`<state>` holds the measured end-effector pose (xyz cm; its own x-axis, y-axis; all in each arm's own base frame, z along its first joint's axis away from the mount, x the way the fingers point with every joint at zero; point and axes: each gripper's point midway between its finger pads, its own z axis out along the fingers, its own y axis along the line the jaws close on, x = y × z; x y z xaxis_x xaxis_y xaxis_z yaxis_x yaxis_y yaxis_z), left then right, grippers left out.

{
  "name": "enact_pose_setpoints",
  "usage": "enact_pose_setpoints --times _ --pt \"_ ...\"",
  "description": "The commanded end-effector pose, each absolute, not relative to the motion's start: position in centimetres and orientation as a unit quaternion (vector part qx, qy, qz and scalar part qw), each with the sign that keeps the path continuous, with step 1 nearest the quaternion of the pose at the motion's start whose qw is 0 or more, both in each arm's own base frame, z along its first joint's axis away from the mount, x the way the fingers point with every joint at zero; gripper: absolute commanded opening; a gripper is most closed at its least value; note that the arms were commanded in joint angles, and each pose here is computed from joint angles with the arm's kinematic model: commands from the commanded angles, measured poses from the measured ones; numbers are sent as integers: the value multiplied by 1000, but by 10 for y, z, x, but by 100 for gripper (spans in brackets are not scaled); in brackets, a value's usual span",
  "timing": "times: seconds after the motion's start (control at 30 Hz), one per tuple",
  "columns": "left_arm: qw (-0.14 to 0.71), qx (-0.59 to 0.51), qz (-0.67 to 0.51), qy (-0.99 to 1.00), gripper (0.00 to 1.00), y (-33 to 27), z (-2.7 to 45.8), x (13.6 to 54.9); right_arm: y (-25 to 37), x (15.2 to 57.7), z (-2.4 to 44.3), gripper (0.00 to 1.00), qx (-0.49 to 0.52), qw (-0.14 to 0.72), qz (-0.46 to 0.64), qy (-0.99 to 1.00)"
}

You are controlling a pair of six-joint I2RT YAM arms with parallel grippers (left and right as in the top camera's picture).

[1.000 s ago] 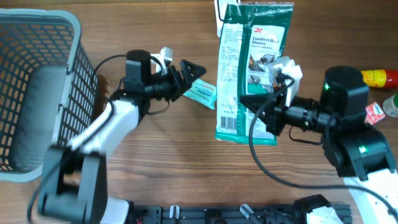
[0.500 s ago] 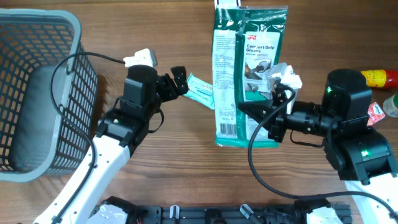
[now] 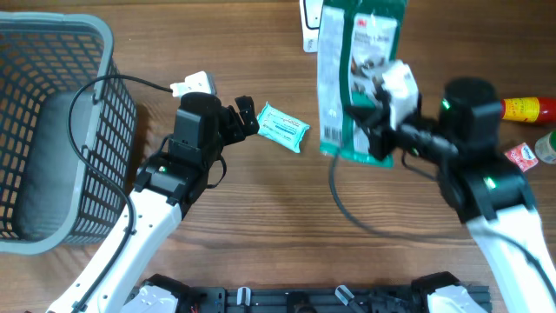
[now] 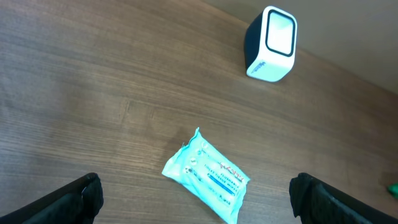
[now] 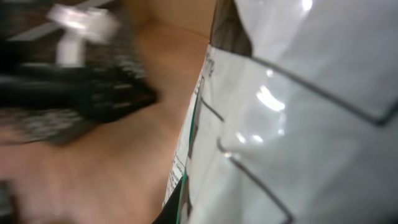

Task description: Scan the item barcode

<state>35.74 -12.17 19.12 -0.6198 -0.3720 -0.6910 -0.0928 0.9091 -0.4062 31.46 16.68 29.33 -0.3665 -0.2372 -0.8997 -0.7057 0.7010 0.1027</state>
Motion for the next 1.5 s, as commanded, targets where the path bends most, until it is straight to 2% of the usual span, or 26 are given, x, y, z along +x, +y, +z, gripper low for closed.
enact_pose_setpoints --times 0.0,0.13,0.33,0.53,0.67,0.87,1.1,1.47 --pt "424 -125 -159 883 100 -121 195 359 149 371 253 4 -293 479 145 815" --pt "421 -125 -157 884 100 -120 194 358 141 425 242 4 -264 520 89 808" --pt "421 -125 -157 884 100 -120 194 358 152 474 257 4 -280 610 61 739" --pt "421 -125 -157 885 100 -120 194 358 143 524 237 4 -280 652 -50 703" --pt "421 -125 -157 884 100 -120 194 358 155 547 234 4 -298 668 -86 677" --pt "421 -125 -157 884 100 -120 194 358 176 591 223 4 -350 653 -205 640" --pt "421 -125 -157 884 100 -120 194 358 196 622 194 4 -401 618 -287 612" --pt "421 -125 -157 885 100 -120 194 358 207 630 153 4 -457 561 -348 596"
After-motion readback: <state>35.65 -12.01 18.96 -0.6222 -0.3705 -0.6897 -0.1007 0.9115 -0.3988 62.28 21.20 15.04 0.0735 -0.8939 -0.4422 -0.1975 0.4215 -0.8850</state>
